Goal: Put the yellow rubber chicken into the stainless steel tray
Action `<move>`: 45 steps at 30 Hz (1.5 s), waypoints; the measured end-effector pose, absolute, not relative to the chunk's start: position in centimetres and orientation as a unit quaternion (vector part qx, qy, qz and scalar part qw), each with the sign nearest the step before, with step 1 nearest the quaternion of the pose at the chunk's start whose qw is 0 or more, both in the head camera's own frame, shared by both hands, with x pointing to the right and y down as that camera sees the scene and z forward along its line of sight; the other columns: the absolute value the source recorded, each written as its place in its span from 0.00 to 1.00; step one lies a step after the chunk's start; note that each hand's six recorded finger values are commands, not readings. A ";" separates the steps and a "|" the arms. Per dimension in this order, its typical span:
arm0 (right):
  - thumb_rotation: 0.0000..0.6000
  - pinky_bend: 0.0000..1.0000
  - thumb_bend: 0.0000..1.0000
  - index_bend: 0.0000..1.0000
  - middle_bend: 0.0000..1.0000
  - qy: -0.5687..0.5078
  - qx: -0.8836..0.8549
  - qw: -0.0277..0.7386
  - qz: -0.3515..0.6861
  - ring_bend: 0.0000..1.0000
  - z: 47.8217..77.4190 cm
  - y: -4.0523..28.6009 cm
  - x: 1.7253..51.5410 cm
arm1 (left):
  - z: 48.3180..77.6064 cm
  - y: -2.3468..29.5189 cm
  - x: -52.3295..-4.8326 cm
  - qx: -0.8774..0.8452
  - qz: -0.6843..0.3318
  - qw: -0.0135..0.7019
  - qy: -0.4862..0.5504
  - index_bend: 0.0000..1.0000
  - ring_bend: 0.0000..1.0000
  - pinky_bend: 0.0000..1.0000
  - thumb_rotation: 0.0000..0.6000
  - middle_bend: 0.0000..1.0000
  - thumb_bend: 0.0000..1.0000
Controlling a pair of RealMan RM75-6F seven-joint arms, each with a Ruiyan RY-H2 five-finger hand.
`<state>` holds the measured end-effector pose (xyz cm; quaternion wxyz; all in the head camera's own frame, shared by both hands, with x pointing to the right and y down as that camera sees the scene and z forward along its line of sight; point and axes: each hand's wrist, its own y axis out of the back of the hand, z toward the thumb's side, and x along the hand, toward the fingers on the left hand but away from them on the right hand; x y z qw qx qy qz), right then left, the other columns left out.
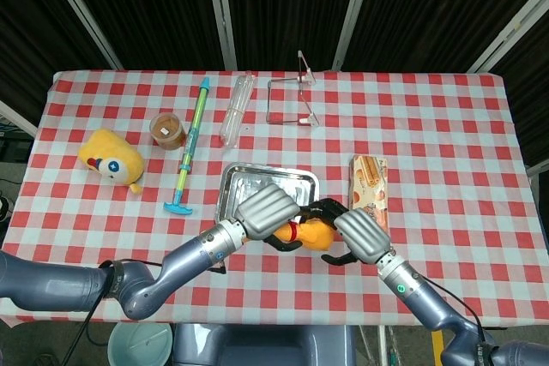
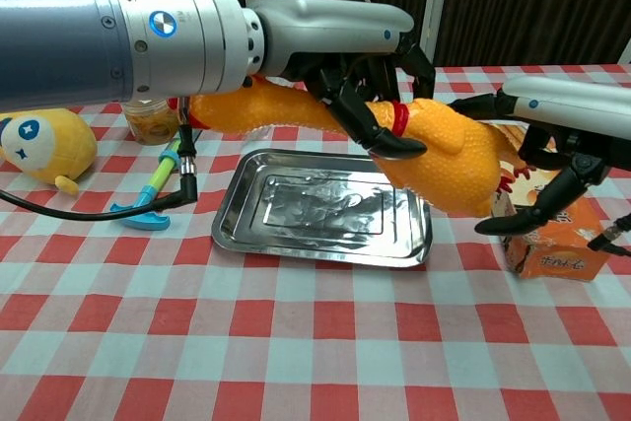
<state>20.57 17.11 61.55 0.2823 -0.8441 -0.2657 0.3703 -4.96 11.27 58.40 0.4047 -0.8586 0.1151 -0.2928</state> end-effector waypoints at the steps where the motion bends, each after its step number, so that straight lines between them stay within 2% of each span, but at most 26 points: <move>1: 1.00 0.22 0.24 0.34 0.24 -0.267 -0.844 0.282 0.370 0.20 61.6 17.1 20.6 | 58.4 11.3 -4.9 -0.859 -0.293 0.405 0.115 0.58 0.65 0.63 1.00 0.70 0.66; 9: 1.00 0.27 0.33 0.42 0.30 -0.268 -0.843 0.279 0.374 0.26 61.8 17.1 20.7 | 58.3 11.3 -4.9 -0.859 -0.293 0.405 0.114 0.58 0.65 0.63 1.00 0.70 0.66; 11: 1.00 0.30 0.38 0.45 0.32 -0.267 -0.842 0.279 0.376 0.29 61.8 17.1 20.7 | 58.4 11.3 -5.0 -0.858 -0.294 0.404 0.114 0.58 0.65 0.63 1.00 0.70 0.66; 13: 1.00 0.34 0.46 0.49 0.36 -0.267 -0.842 0.279 0.376 0.33 61.9 17.1 20.7 | 58.5 11.3 -5.0 -0.858 -0.295 0.404 0.113 0.58 0.65 0.63 1.00 0.70 0.65; 16: 1.00 0.44 0.64 0.56 0.43 -0.266 -0.841 0.281 0.378 0.41 61.9 17.1 20.7 | 58.6 11.4 -5.0 -0.858 -0.296 0.406 0.110 0.58 0.65 0.63 1.00 0.70 0.65; 21: 1.00 0.68 0.93 0.74 0.61 -0.267 -0.839 0.284 0.379 0.61 62.1 17.0 20.6 | 58.7 11.6 -4.8 -0.858 -0.294 0.408 0.108 0.58 0.65 0.63 1.00 0.70 0.65; 23: 1.00 0.74 0.99 0.80 0.68 -0.266 -0.838 0.287 0.381 0.68 62.2 17.1 20.7 | 58.6 11.6 -4.7 -0.858 -0.293 0.407 0.109 0.58 0.65 0.63 1.00 0.70 0.65; 29: 1.00 0.88 1.00 0.96 0.82 -0.262 -0.833 0.296 0.386 0.83 62.5 17.0 20.7 | 58.7 11.8 -4.7 -0.859 -0.290 0.407 0.109 0.58 0.65 0.63 1.00 0.70 0.65; 33: 1.00 0.91 1.00 0.99 0.86 -0.261 -0.829 0.303 0.390 0.87 62.6 17.0 20.7 | 58.8 12.0 -4.8 -0.859 -0.290 0.409 0.106 0.58 0.65 0.63 1.00 0.70 0.64; 36: 1.00 0.88 1.00 0.91 0.86 -0.258 -0.828 0.303 0.395 0.83 62.8 17.1 20.8 | 59.0 12.1 -5.0 -0.857 -0.291 0.412 0.106 0.58 0.65 0.63 1.00 0.70 0.64; 38: 1.00 0.76 0.98 0.75 0.77 -0.258 -0.828 0.302 0.395 0.70 62.8 17.1 20.8 | 59.1 12.0 -5.1 -0.855 -0.293 0.414 0.108 0.58 0.65 0.63 1.00 0.70 0.64; 39: 1.00 0.71 0.93 0.68 0.72 -0.259 -0.829 0.301 0.394 0.64 62.7 17.1 20.8 | 59.1 11.9 -5.1 -0.854 -0.293 0.415 0.109 0.58 0.65 0.63 1.00 0.70 0.64; 42: 1.00 0.49 0.49 0.34 0.46 -0.255 -0.830 0.299 0.397 0.38 62.6 17.1 21.1 | 59.1 11.6 -5.2 -0.853 -0.294 0.416 0.113 0.58 0.65 0.63 1.00 0.70 0.64; 44: 1.00 0.36 0.29 0.12 0.30 -0.250 -0.830 0.296 0.401 0.24 62.6 17.0 21.4 | 59.0 11.4 -5.2 -0.852 -0.294 0.417 0.116 0.58 0.65 0.63 1.00 0.70 0.64; 45: 1.00 0.32 0.22 0.04 0.23 -0.247 -0.830 0.295 0.404 0.18 62.6 17.0 21.5 | 59.1 11.3 -5.2 -0.852 -0.295 0.417 0.116 0.58 0.65 0.63 1.00 0.70 0.64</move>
